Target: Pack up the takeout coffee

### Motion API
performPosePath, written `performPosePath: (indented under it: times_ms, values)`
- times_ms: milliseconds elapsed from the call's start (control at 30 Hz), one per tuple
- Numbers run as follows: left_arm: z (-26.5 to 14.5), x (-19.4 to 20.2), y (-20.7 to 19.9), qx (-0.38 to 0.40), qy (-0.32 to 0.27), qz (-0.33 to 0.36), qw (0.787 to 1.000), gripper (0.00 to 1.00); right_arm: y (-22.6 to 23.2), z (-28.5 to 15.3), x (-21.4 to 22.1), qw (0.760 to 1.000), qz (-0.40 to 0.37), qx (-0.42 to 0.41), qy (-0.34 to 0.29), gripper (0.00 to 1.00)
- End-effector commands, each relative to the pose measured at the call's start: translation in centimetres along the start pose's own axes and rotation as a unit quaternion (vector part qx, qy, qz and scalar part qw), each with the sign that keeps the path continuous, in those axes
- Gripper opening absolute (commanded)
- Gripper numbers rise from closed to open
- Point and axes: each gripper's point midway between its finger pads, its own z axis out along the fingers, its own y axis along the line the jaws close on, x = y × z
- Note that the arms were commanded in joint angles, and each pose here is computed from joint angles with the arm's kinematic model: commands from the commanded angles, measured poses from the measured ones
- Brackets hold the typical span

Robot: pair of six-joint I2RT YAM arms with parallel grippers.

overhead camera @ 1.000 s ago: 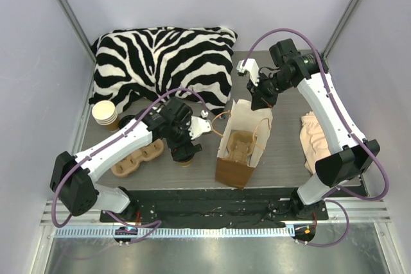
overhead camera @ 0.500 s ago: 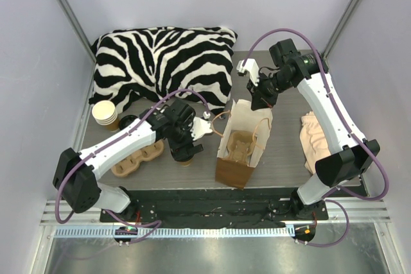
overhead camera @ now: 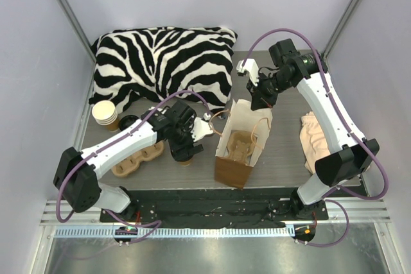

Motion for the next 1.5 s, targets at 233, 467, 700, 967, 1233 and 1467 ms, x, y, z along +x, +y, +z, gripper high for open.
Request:
performPosePath:
  times_ms: [233, 467, 700, 967, 1233, 1467]
  values:
    - [-1.2, -0.5, -1.1, 0.020, -0.011, -0.002, 1.000, 0.45, 1.0, -0.3, 0.4, 1.000, 0.012, -0.014, 0.010, 0.01]
    - [-4.9, -1.3, -1.3, 0.011, -0.053, -0.023, 0.998, 0.29, 1.1, -0.8, -0.6, 1.000, 0.002, -0.008, -0.013, 0.01]
    - [-8.4, -1.6, 0.6, -0.015, -0.115, -0.114, 0.987, 0.25, 1.8, -2.2, -2.1, 0.999, -0.020, 0.002, -0.040, 0.01]
    - [-11.8, -2.0, 2.9, -0.068, -0.168, -0.179, 0.967, 0.24, 4.1, -4.1, -5.0, 0.994, -0.078, 0.030, -0.066, 0.01]
    - [-19.6, -5.5, 4.2, -0.119, -0.253, -0.150, 0.949, 0.23, 5.7, -4.0, -5.5, 0.994, -0.074, 0.051, -0.055, 0.01]
    - [-28.0, -9.2, 3.6, -0.137, -0.337, -0.100, 0.926, 0.23, 5.9, -3.7, -5.6, 0.995, -0.041, 0.066, -0.063, 0.01]
